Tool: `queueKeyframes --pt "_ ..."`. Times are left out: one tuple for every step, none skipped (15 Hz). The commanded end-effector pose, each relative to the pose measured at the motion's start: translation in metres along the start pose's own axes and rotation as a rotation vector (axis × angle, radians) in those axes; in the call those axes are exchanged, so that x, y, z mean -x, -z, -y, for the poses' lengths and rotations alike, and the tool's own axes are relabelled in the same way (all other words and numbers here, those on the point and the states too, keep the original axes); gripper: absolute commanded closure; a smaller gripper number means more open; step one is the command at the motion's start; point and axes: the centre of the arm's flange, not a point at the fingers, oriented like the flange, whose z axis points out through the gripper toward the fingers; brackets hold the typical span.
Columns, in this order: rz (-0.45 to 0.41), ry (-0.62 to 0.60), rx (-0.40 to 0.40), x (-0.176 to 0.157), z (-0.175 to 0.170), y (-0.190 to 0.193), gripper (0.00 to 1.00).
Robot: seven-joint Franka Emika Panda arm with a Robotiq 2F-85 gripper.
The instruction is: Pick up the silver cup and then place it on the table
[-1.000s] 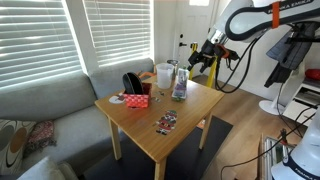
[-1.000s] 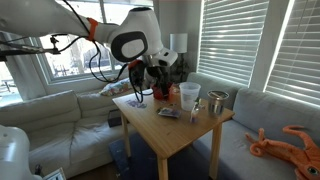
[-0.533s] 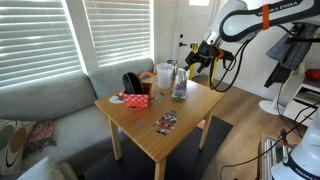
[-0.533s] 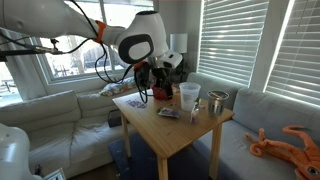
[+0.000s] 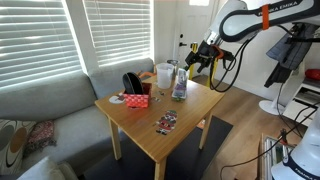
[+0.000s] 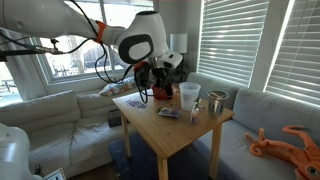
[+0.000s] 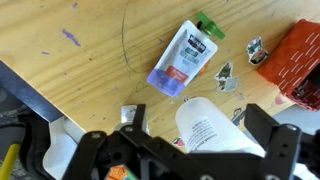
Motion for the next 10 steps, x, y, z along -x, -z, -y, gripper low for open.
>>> queueKeyframes --pt "-0.042 -0.025 -0.022 -0.024 -0.004 0.023 0.00" --pt "-0.075 -0.018 -0.020 -0.032 -0.011 0.040 0.00" --pt "-0.112 -0.022 -0.022 -0.041 -0.021 0.058 0.00" --pt "-0.146 -0.035 -0.033 -0.051 -0.032 0.078 0.00" --pt "-0.178 -0.039 -0.033 -0.059 -0.045 0.098 0.00" --pt "-0.209 -0.052 -0.016 -0.069 -0.058 0.112 0.00" --pt "-0.237 -0.077 0.010 -0.077 -0.075 0.129 0.00" --pt "-0.262 -0.107 0.011 -0.084 -0.088 0.137 0.00" --pt "-0.237 -0.088 -0.011 -0.070 -0.073 0.117 0.00" --pt "-0.258 -0.106 -0.006 -0.076 -0.086 0.129 0.00"
